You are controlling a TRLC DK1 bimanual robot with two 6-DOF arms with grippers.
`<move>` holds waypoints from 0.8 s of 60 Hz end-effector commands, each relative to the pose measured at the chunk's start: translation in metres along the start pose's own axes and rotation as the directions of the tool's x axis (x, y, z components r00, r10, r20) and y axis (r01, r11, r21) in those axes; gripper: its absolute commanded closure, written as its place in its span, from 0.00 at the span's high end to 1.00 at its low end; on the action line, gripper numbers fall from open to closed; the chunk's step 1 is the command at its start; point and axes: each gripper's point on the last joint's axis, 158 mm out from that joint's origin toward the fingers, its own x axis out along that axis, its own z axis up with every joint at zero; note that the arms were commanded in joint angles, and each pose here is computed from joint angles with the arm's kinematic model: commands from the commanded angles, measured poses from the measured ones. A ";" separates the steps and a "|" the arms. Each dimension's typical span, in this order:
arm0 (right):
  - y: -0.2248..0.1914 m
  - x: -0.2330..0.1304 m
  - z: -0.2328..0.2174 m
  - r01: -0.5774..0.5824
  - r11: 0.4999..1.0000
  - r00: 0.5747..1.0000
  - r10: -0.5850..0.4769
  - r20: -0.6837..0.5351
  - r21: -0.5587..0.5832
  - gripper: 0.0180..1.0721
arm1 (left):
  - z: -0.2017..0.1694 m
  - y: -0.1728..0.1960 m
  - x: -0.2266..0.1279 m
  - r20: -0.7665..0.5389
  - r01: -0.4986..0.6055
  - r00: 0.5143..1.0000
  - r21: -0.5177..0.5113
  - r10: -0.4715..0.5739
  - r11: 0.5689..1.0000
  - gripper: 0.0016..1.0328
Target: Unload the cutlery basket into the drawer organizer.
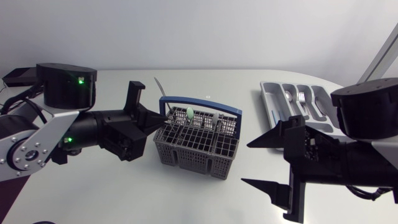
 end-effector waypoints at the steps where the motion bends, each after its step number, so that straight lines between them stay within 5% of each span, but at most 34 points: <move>1: 0.008 0.002 -0.006 -0.014 1.000 1.000 0.015 -0.020 0.018 0.86 | -0.004 0.025 -0.011 -0.020 -0.054 0.998 0.046 0.055 0.997 0.07; 26: 0.010 -0.009 0.005 0.024 1.000 1.000 -0.024 -0.007 -0.014 0.86 | -0.001 0.049 -0.042 -0.072 -0.125 0.990 0.004 0.125 0.992 0.07; 37: 0.004 -0.017 0.010 0.083 0.996 0.997 -0.083 0.006 -0.021 0.86 | 0.013 0.073 -0.063 -0.070 -0.141 0.989 -0.228 0.129 0.963 0.07; 48: 0.003 -0.020 0.015 0.149 0.988 0.989 -0.149 0.018 -0.046 0.86 | 0.041 0.078 -0.068 -0.013 -0.063 0.998 -0.532 0.066 0.844 0.07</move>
